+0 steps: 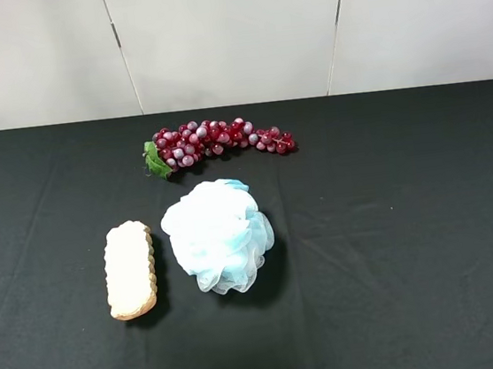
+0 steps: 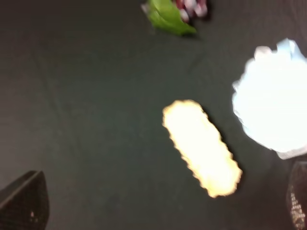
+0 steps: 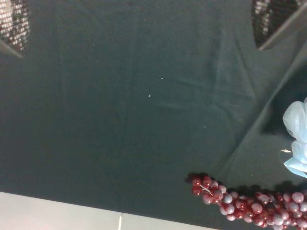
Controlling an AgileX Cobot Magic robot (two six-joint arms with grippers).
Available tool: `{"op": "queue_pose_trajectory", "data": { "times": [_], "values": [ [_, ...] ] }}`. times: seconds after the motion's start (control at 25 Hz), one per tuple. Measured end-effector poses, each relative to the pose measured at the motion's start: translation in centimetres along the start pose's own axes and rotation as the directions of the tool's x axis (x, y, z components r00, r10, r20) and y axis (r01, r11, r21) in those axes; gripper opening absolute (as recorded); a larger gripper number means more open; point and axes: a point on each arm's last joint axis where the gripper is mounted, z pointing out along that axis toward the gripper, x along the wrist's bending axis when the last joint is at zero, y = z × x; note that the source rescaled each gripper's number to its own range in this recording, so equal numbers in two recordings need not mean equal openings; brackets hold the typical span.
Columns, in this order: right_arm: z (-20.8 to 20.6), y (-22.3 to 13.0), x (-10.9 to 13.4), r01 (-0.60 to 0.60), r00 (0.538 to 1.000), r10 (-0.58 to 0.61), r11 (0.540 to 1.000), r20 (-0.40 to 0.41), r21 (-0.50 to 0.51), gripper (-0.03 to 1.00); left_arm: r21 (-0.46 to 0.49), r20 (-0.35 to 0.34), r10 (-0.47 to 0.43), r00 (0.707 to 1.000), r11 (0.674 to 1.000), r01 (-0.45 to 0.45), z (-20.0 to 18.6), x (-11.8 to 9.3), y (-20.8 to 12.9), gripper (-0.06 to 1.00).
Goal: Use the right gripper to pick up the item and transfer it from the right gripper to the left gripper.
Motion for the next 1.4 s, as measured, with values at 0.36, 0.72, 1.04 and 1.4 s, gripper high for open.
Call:
{"op": "queue_pose_trajectory", "data": {
  "times": [0.36, 0.72, 1.04, 1.4],
  "values": [
    [0.0, 0.0, 0.0, 0.0, 1.0, 0.0, 1.0, 0.0, 0.0, 1.0, -0.115, -0.058, 0.037, 0.998, 0.992, -0.043, -3.3, 0.5, -7.7, 1.0],
    [0.0, 0.0, 0.0, 0.0, 1.0, 0.0, 1.0, 0.0, 0.0, 1.0, -0.117, -0.059, 0.038, 0.998, 0.992, -0.045, 0.8, 0.8, -19.2, 1.0],
    [0.0, 0.0, 0.0, 0.0, 1.0, 0.0, 1.0, 0.0, 0.0, 1.0, -0.209, -0.03, 0.023, 0.999, 0.977, -0.028, 2.2, 0.6, -22.3, 0.99],
    [0.0, 0.0, 0.0, 0.0, 1.0, 0.0, 1.0, 0.0, 0.0, 1.0, -0.263, 0.015, 0.018, 1.0, 0.965, -0.014, 2.8, 0.3, -22.3, 0.99]
  ]
}}
